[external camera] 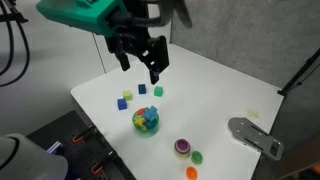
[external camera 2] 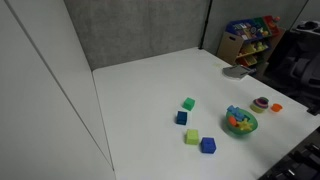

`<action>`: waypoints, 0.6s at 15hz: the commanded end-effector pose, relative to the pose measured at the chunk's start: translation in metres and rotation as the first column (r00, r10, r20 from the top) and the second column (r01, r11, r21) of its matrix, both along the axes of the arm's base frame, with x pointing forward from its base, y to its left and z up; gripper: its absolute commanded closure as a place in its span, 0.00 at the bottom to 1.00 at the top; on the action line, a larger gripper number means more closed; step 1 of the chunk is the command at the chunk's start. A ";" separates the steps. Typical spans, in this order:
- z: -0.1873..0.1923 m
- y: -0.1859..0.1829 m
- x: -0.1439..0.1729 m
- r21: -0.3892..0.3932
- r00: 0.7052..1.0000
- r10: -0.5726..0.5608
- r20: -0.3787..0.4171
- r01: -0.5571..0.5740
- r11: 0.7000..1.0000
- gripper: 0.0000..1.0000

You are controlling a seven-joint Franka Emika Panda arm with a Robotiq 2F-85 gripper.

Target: Remove the blue toy from the green bowl and put it on the table.

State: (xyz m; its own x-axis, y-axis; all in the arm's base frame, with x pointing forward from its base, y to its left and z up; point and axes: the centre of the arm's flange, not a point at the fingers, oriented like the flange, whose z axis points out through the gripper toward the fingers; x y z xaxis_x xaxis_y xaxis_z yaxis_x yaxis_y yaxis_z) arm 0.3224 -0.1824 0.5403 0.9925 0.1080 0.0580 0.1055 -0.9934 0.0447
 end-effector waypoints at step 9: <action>-0.014 0.014 0.037 0.026 1.000 -0.005 -0.003 0.005 1.000 0.00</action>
State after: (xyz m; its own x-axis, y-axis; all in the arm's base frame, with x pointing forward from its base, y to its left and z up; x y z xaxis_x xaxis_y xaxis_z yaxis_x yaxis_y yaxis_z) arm 0.3341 -0.1763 0.5313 0.9925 0.1102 0.0521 0.1087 -0.9936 0.0302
